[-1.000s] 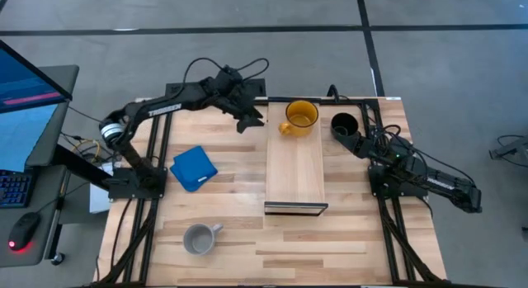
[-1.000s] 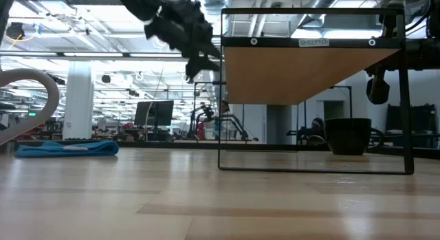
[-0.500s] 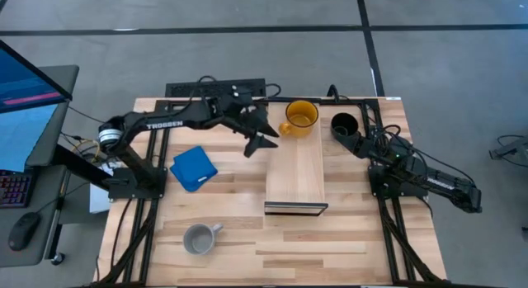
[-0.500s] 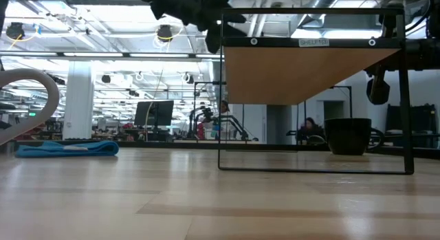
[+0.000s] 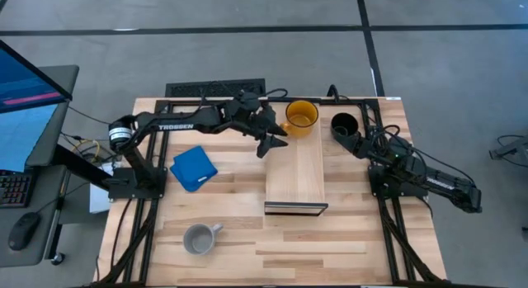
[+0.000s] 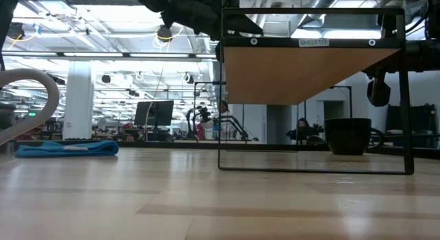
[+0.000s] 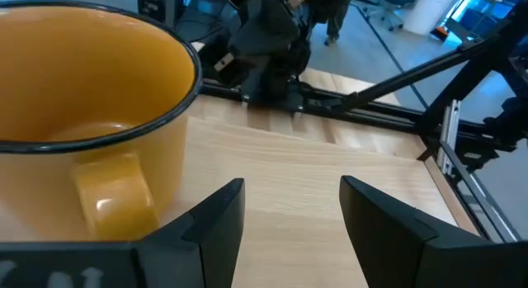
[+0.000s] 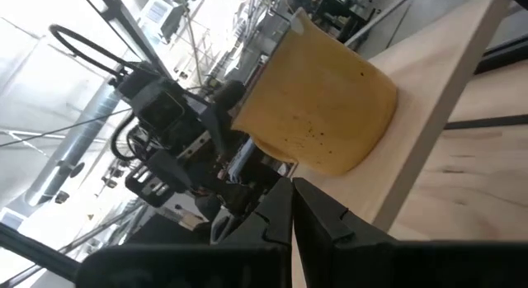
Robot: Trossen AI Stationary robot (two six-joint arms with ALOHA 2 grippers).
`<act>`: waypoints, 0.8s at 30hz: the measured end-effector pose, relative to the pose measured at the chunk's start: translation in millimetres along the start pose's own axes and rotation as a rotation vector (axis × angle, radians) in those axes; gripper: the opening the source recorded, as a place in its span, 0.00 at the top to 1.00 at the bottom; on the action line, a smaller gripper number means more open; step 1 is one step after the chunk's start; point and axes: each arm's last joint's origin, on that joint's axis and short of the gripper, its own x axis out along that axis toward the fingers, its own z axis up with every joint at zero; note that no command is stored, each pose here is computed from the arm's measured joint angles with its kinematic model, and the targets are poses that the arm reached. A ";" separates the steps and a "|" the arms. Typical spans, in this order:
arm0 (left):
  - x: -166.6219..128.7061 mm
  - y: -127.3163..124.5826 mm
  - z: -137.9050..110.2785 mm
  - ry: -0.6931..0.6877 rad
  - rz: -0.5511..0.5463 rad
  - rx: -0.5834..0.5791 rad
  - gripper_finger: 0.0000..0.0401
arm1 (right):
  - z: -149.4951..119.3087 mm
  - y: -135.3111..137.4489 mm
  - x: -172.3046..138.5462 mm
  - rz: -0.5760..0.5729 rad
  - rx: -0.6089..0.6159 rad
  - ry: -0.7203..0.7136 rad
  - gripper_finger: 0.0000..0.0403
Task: Stack small to large cups/mugs on shelf
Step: Put the yellow mug on the shelf
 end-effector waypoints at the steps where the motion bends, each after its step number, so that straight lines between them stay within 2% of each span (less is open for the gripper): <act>1: -0.2 -0.1 0.0 0.001 -0.002 -0.006 0.53 | 0.1 0.1 0.0 0.001 0.000 -0.001 0.92; 4: -0.6 0.0 0.0 0.003 0.005 -0.019 0.53 | 0.0 0.0 0.0 0.000 0.000 -0.001 0.92; 9: -0.5 1.6 -1.9 0.015 0.080 -0.033 0.53 | 0.0 0.0 0.0 0.000 0.000 0.000 0.92; 14: -0.7 1.8 -2.9 0.025 0.091 -0.054 0.53 | 0.0 0.0 0.0 0.000 -0.003 0.000 0.92; 20: -0.3 0.8 -4.1 0.035 0.091 -0.075 0.53 | -1.1 -1.7 0.0 -0.017 -0.138 0.013 0.92; 24: 1.0 -2.3 -4.8 0.041 0.088 -0.075 0.53 | -1.2 -1.8 0.0 -0.018 -0.136 0.014 0.92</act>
